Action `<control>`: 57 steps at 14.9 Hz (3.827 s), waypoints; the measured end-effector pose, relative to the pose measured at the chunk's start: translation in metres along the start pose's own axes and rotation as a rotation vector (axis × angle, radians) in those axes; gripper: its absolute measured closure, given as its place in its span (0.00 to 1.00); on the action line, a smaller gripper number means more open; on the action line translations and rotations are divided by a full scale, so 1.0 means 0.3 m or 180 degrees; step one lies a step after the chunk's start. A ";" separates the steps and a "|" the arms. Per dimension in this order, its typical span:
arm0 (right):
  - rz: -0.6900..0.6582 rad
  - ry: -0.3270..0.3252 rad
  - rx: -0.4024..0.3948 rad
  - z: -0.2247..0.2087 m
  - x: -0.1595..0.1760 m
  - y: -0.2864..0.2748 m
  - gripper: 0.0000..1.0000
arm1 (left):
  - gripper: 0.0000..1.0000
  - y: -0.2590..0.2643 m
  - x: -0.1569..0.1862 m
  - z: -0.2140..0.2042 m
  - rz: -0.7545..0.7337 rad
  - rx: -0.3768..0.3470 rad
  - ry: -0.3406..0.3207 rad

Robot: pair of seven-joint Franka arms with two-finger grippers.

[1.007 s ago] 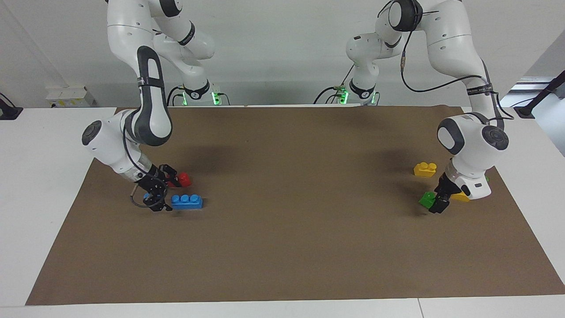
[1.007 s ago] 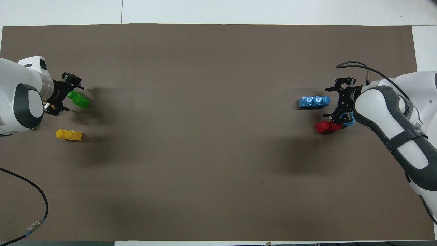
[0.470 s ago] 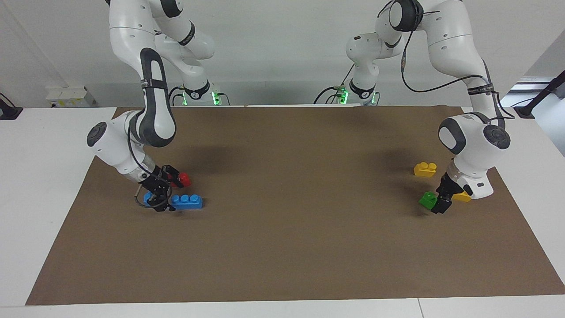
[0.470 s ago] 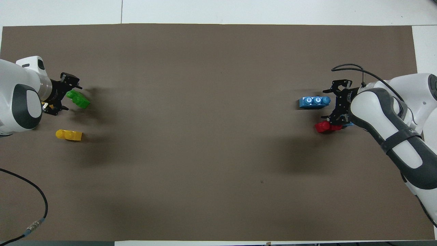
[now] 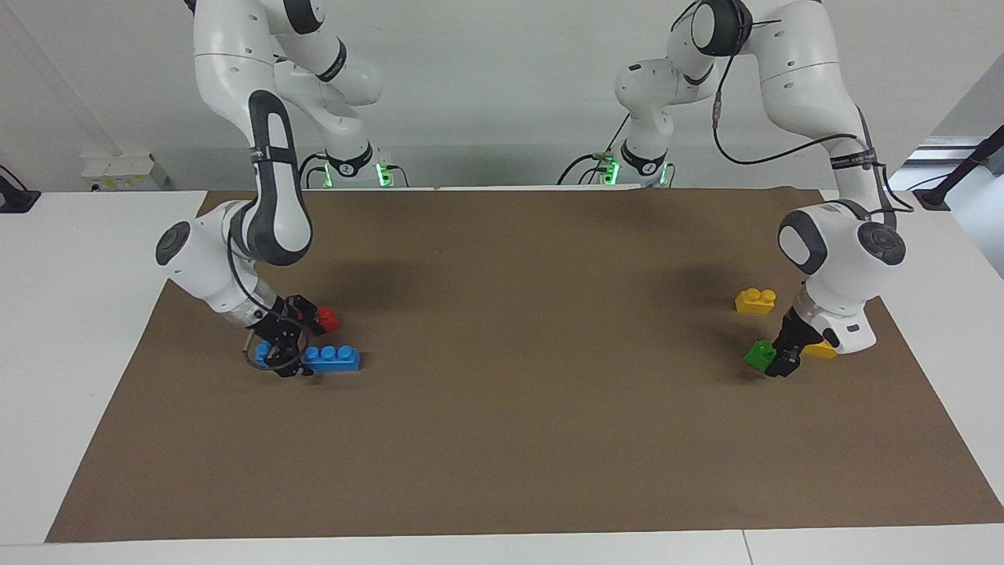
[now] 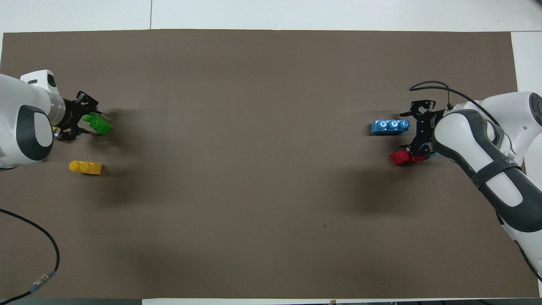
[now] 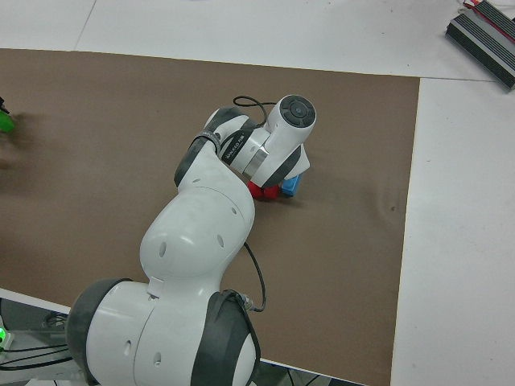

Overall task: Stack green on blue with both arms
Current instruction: 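Close the left gripper on the green brick while the right gripper grips blue, then lift the green brick with the left gripper while the right gripper lifts blue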

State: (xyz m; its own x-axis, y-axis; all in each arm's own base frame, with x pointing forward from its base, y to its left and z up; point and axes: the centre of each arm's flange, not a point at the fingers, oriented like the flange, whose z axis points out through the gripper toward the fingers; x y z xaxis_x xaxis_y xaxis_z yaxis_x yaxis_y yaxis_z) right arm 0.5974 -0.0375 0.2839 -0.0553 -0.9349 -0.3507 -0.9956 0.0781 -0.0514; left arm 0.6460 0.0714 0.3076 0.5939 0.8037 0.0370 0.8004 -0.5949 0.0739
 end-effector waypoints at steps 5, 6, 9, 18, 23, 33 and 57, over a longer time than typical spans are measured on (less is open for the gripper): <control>0.0060 -0.0036 0.0062 -0.005 0.009 -0.005 0.10 | 0.49 -0.002 -0.002 0.007 -0.0004 -0.0012 0.0012; 0.0063 -0.0035 0.0071 -0.004 0.010 -0.006 0.17 | 0.65 -0.002 -0.001 0.006 -0.0004 -0.0016 0.0017; 0.0064 -0.0022 0.0099 -0.004 0.012 -0.009 0.20 | 0.66 0.002 -0.001 0.003 -0.0002 -0.0035 0.0032; -0.0030 -0.0020 0.0103 -0.004 0.012 -0.009 0.51 | 0.66 0.041 -0.032 -0.091 0.0052 -0.0013 -0.0024; -0.0039 -0.0043 0.0116 -0.005 0.015 -0.010 0.65 | 0.66 0.055 -0.095 -0.237 0.0018 0.0042 -0.0095; -0.0183 -0.0155 0.0071 -0.059 -0.055 -0.058 0.65 | 0.66 0.136 -0.290 -0.411 -0.0384 0.0118 -0.0168; -0.0310 -0.0212 -0.0208 0.172 -0.982 0.300 0.65 | 0.66 0.400 -1.040 -0.492 -0.1882 0.0153 -0.0180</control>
State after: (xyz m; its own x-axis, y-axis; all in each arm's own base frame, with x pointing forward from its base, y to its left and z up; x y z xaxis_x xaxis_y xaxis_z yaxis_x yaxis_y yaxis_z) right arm 0.5280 0.2627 0.3342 0.0449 -0.9116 -0.4085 -0.9989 -0.0367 -0.0280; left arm 0.5446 -0.2487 0.4520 0.0487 0.9976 -0.0499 0.9986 -0.0478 0.0205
